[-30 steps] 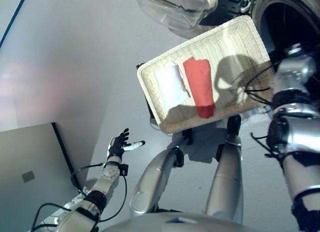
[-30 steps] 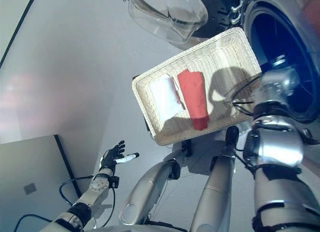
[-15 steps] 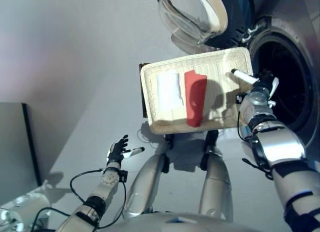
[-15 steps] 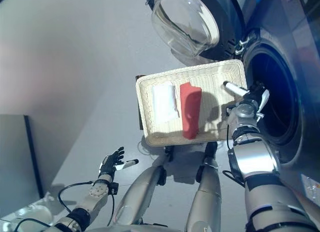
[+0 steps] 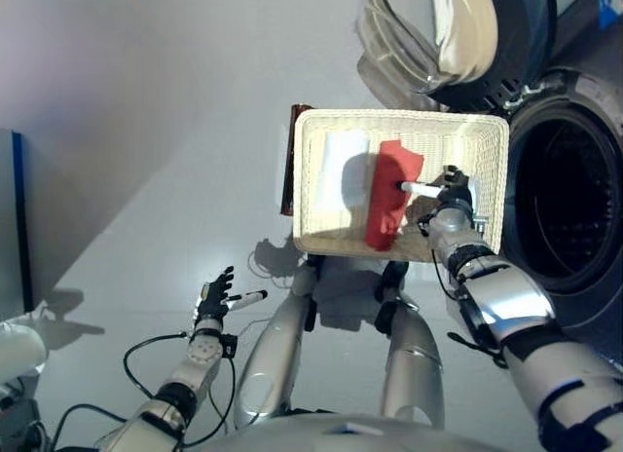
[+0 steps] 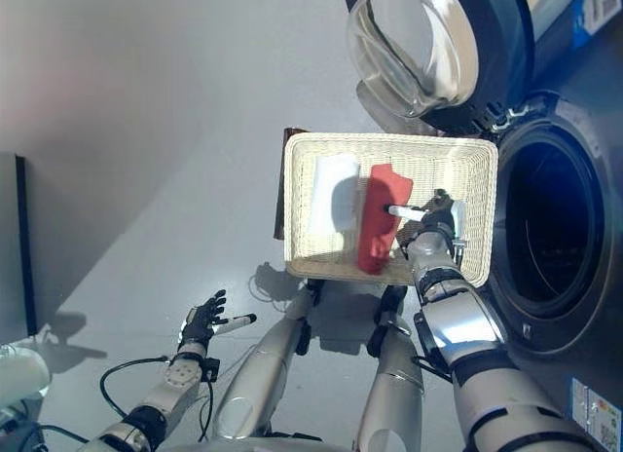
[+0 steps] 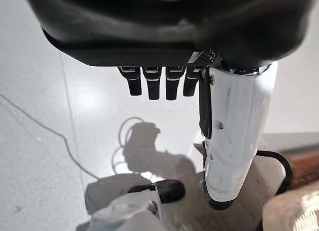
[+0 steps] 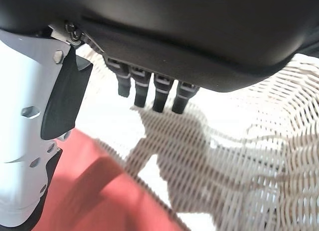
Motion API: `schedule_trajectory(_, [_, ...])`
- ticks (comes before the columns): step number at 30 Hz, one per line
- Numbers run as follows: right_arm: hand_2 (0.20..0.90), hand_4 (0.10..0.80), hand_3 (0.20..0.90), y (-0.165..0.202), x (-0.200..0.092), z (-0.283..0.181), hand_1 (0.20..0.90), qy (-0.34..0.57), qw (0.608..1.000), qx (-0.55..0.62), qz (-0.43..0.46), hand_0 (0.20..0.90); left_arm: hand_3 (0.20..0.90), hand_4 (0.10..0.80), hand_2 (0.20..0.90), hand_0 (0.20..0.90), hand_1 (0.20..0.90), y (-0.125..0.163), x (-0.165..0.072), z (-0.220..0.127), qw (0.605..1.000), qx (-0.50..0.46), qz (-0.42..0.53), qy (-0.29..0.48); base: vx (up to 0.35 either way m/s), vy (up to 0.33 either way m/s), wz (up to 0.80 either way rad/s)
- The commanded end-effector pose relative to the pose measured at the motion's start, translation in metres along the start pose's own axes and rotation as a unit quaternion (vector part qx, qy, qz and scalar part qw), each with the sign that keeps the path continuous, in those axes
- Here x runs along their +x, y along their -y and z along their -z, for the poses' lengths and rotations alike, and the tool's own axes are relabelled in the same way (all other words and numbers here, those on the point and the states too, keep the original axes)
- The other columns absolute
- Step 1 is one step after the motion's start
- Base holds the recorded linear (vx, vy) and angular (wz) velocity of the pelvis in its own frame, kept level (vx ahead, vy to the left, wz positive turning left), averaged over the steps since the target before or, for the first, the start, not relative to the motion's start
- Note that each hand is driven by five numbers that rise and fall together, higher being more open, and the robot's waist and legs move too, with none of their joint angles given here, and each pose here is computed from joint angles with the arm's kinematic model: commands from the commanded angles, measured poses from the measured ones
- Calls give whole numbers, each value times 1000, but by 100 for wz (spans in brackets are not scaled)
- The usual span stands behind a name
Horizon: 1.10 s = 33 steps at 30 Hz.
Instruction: Pick up the clothes and place them into the washing machine
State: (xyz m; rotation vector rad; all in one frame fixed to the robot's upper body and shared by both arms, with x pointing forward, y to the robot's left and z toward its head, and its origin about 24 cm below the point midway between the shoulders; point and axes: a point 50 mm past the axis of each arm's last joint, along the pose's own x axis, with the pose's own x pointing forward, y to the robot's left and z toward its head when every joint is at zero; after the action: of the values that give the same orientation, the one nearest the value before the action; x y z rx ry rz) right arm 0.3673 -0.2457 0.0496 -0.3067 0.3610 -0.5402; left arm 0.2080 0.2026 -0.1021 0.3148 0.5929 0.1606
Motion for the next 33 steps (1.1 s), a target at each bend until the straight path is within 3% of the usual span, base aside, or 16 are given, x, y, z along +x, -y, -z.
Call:
schedule_trajectory(1, [900, 800, 900, 19, 5, 0, 900, 20, 999, 1, 38, 900, 900, 800, 900, 900, 900, -43, 8, -7, 996, 2, -82, 20, -10, -2, 4])
schedule_trajectory(10, [900, 800, 900, 30, 9, -13, 900, 28, 998, 4, 63, 900, 900, 800, 900, 900, 900, -44, 9, -25, 994, -28, -88, 59, -16, 7, 13])
schedule_trajectory(20, [900, 800, 900, 38, 12, -68, 900, 103, 989, -59, 84, 900, 900, 800, 900, 900, 900, -27, 9, -45, 992, -54, -70, 96, 6, 40, 6])
schedule_trajectory(21, [837, 755, 837, 37, 12, -72, 837, 110, 988, -66, 83, 837, 900, 800, 900, 900, 900, -24, 10, -47, 992, -54, -67, 97, 45, 10, -2])
schedule_trajectory(22, [321, 386, 321, 37, 12, -73, 321, 112, 987, -74, 85, 321, 900, 800, 900, 900, 900, -22, 11, -48, 992, -50, -64, 97, 46, 16, -3])
schedule_trajectory(23, [200, 300, 200, 38, 12, -77, 200, 114, 986, -85, 89, 200, 900, 800, 900, 900, 900, -19, 12, -51, 992, -47, -61, 101, 52, 32, -4])
schedule_trajectory(33, [200, 300, 200, 50, 15, -79, 200, 112, 983, -100, 107, 200, 900, 800, 900, 900, 900, -10, 11, -70, 988, -51, -46, 138, 10, 17, -1])
